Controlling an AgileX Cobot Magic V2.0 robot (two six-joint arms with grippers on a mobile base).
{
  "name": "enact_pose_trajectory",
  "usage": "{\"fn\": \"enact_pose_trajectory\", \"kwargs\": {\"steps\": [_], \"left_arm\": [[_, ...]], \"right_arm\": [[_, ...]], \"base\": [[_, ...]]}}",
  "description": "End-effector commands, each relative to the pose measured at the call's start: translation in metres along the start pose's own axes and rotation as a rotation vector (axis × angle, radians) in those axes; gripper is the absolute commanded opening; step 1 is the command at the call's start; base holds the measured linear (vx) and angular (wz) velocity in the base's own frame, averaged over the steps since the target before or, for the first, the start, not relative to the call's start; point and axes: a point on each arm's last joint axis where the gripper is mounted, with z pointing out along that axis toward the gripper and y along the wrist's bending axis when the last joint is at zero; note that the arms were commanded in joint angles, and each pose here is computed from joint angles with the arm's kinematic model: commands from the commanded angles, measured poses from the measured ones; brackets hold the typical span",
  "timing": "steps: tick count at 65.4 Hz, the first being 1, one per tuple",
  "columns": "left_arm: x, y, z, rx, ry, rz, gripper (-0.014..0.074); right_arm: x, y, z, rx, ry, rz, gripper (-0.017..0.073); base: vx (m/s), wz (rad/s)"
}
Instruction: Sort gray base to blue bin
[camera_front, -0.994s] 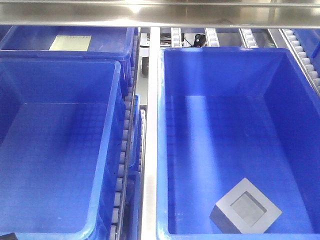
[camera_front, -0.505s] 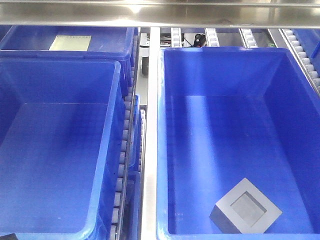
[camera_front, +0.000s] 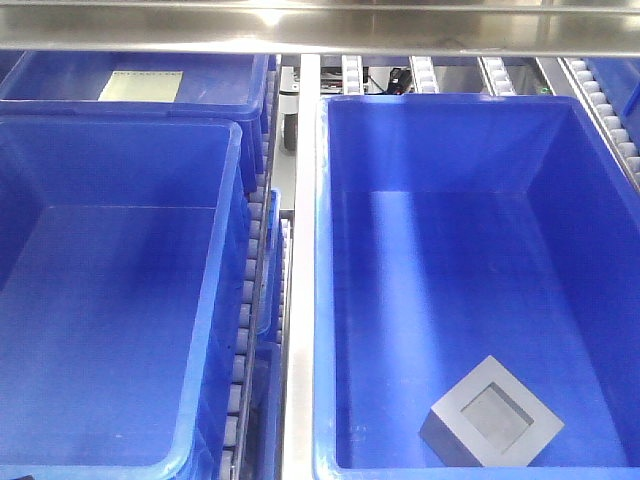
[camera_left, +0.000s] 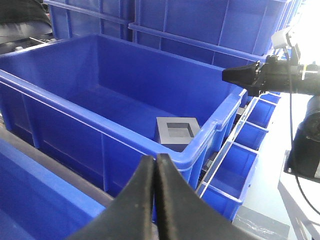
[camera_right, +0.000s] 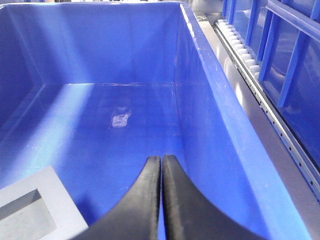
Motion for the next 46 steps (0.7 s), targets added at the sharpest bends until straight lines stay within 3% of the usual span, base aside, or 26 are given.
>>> {"fn": "enact_pose_trajectory", "kwargs": {"steps": [1, 7, 12, 36, 46], "left_arm": [[-0.015, -0.001, -0.002, 0.005, -0.105, -0.010, -0.0006], [-0.017, 0.002, -0.008, -0.037, -0.150, -0.012, -0.0006], [-0.019, 0.005, -0.016, -0.126, -0.199, -0.014, -0.0006], [-0.017, 0.008, -0.052, -0.697, -0.382, 0.038, -0.0006], [-0.007, 0.016, -0.049, -0.890, -0.328, 0.071, -0.0006]], "right_arm": [[-0.006, 0.000, 0.000, 0.001, -0.065, -0.015, -0.0005], [-0.006, 0.000, 0.000, 0.001, -0.065, -0.015, -0.0005], [-0.006, 0.000, 0.000, 0.001, -0.065, -0.015, -0.0005], [-0.006, 0.000, 0.000, 0.001, -0.065, -0.015, -0.0005], [-0.006, 0.000, 0.000, 0.001, -0.065, -0.015, -0.0005]], "base": [[0.00, 0.00], [0.00, 0.00], [0.00, 0.00], [0.00, 0.00], [0.00, 0.00]]}}
